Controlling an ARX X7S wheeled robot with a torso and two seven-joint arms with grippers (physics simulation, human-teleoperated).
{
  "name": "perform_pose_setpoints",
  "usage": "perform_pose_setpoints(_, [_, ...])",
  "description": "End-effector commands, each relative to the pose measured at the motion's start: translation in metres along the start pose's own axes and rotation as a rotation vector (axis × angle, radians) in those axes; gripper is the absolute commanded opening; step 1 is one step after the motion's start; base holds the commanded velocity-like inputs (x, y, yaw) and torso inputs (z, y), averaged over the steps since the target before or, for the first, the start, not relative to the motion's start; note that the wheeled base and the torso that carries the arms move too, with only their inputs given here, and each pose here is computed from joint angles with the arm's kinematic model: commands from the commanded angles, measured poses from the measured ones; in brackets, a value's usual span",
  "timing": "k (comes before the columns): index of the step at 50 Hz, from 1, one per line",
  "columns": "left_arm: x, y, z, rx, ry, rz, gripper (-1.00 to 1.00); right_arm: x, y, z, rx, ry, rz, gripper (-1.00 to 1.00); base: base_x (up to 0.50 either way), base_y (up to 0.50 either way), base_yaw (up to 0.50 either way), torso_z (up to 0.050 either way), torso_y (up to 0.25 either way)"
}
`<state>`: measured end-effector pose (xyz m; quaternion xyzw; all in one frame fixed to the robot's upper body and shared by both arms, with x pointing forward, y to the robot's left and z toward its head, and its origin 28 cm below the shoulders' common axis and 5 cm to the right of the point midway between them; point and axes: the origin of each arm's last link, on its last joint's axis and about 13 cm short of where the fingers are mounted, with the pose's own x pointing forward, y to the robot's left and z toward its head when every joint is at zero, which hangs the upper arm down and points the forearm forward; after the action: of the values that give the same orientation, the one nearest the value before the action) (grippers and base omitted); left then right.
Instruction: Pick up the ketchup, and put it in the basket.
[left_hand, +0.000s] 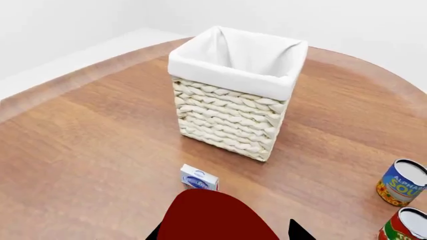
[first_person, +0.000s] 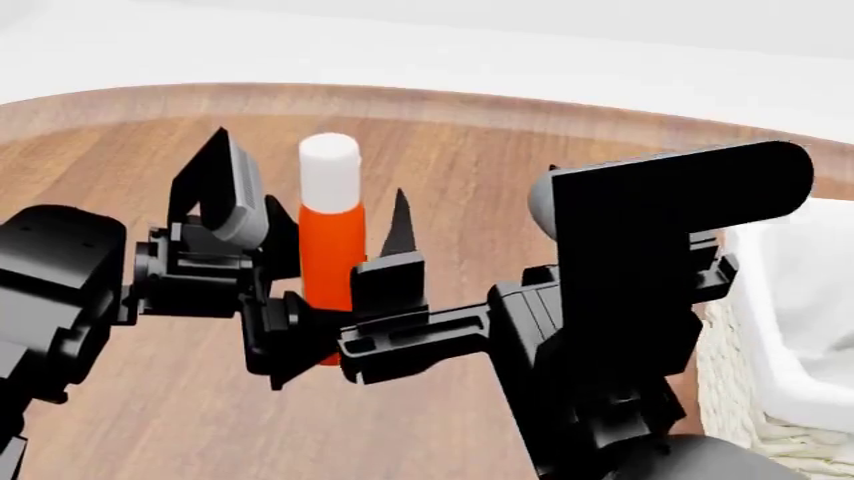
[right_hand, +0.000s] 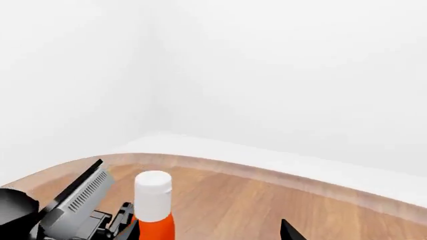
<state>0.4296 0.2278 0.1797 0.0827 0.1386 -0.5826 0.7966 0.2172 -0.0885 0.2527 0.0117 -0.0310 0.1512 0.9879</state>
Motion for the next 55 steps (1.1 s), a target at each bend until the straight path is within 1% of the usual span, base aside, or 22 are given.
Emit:
perform_pose_setpoints(1, [0.008,-0.002,0.003,-0.002,-0.044,-0.052,-1.0,0.025,-0.005,0.024,0.017,-0.006,0.069,1.0,0.0,0.0,0.0,0.0,0.0])
perform_pose_setpoints(8, [0.01,-0.003,0.001,0.002,-0.034,-0.058,-1.0,0.039,-0.007,0.025,0.022,0.017,0.097,1.0,0.0,0.0,0.0,0.0,0.001])
perform_pose_setpoints(17, [0.011,-0.003,0.001,0.009,-0.026,-0.064,-1.0,0.053,-0.003,0.028,0.013,0.018,0.138,1.0,0.0,0.0,0.0,0.0,0.0])
perform_pose_setpoints(26, [0.011,-0.003,0.002,0.013,-0.017,-0.071,-1.0,0.071,-0.002,0.031,0.032,0.022,0.163,1.0,0.0,0.0,0.0,0.0,0.0])
perform_pose_setpoints(33, [0.01,-0.003,0.003,0.02,-0.008,-0.069,-1.0,0.077,0.001,0.031,0.043,0.032,0.186,1.0,0.0,0.0,0.0,0.0,0.001])
perform_pose_setpoints(55, [0.01,-0.006,0.006,0.031,-0.005,-0.077,-1.0,0.097,0.002,0.002,0.08,0.12,0.206,1.0,0.0,0.0,0.0,0.0,0.0])
